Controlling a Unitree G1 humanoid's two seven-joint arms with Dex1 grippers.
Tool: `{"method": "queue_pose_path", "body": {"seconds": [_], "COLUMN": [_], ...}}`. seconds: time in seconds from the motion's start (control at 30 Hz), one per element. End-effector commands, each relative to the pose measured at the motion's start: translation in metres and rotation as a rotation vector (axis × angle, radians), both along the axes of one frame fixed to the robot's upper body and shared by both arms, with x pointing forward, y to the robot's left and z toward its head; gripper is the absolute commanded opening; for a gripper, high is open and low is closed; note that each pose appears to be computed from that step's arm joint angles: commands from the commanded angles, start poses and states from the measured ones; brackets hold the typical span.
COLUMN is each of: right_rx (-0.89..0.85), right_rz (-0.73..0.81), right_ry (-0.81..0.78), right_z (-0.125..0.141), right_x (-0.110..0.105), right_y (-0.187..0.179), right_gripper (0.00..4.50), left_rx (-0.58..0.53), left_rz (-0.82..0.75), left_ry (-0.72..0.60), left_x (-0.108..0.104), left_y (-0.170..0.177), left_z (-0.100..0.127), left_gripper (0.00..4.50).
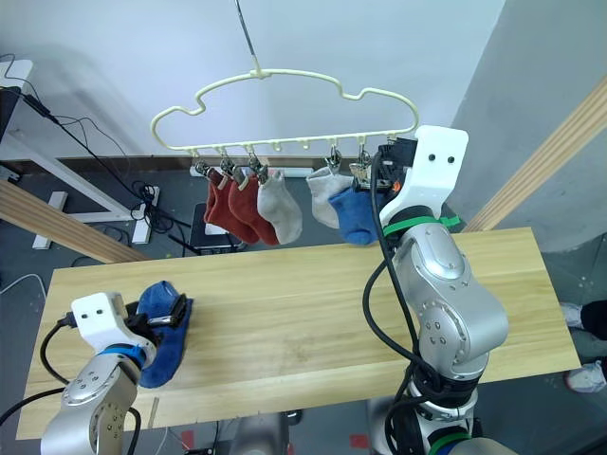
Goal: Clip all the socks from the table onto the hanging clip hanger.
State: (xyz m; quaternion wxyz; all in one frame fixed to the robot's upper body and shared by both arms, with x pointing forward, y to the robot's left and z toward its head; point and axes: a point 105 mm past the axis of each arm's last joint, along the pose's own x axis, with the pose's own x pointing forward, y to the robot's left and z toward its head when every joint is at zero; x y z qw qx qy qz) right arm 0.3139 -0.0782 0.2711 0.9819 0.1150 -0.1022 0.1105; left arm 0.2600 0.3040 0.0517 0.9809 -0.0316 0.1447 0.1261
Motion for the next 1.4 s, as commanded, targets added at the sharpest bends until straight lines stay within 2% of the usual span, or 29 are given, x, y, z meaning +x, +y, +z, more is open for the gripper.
{"method": "queue_pose_path", "body": {"seconds": [0.03, 0.17, 0.37, 0.5, 0.63, 0.73, 1.1, 1.2, 1.27, 1.33, 1.4], "right_rx": [0.021, 0.018, 0.015, 0.011, 0.01, 0.01, 0.003, 0.002, 0.001, 0.0, 0.0], "right_rz": [0.009, 0.014, 0.019, 0.023, 0.024, 0.026, 0.03, 0.031, 0.029, 0.025, 0.021], "right_ry": [-0.044, -0.041, -0.033, -0.026, -0.022, -0.022, -0.024, -0.025, -0.026, -0.03, -0.034], "right_z": [0.008, 0.008, 0.006, 0.005, 0.004, 0.004, 0.003, 0.003, 0.004, 0.004, 0.005], "right_x": [-0.006, -0.006, -0.006, -0.006, -0.006, -0.006, -0.006, -0.006, -0.006, -0.005, -0.005], "right_y": [0.0, 0.0, 0.001, 0.002, 0.003, 0.003, 0.004, 0.004, 0.003, 0.002, 0.001], "right_gripper": [0.0, 0.0, 0.0, 0.0, 0.0, 0.0, 0.0, 0.0, 0.0, 0.0, 0.0], "left_rx": [-0.033, -0.07, -0.125, -0.118, -0.111, -0.106, -0.125, -0.083, 0.029, 0.161, 0.203], "left_rz": [0.059, 0.141, 0.176, 0.191, 0.166, 0.162, 0.146, 0.029, -0.212, -0.564, -0.788], "left_ry": [0.009, 0.018, 0.051, 0.125, 0.133, 0.138, 0.126, 0.079, -0.002, -0.114, -0.199], "left_x": [-0.004, 0.0, 0.01, 0.01, 0.011, 0.01, 0.008, 0.017, 0.031, 0.041, 0.042], "left_y": [0.011, 0.023, 0.023, 0.022, 0.018, 0.017, 0.013, -0.001, -0.035, -0.092, -0.132], "left_z": [-0.004, -0.01, -0.018, -0.03, -0.031, -0.031, -0.031, -0.021, 0.001, 0.028, 0.044], "left_gripper": [4.47, 4.47, 4.47, 4.47, 4.47, 3.9, 0.84, 0.02, 0.02, 0.02, 0.02]}}
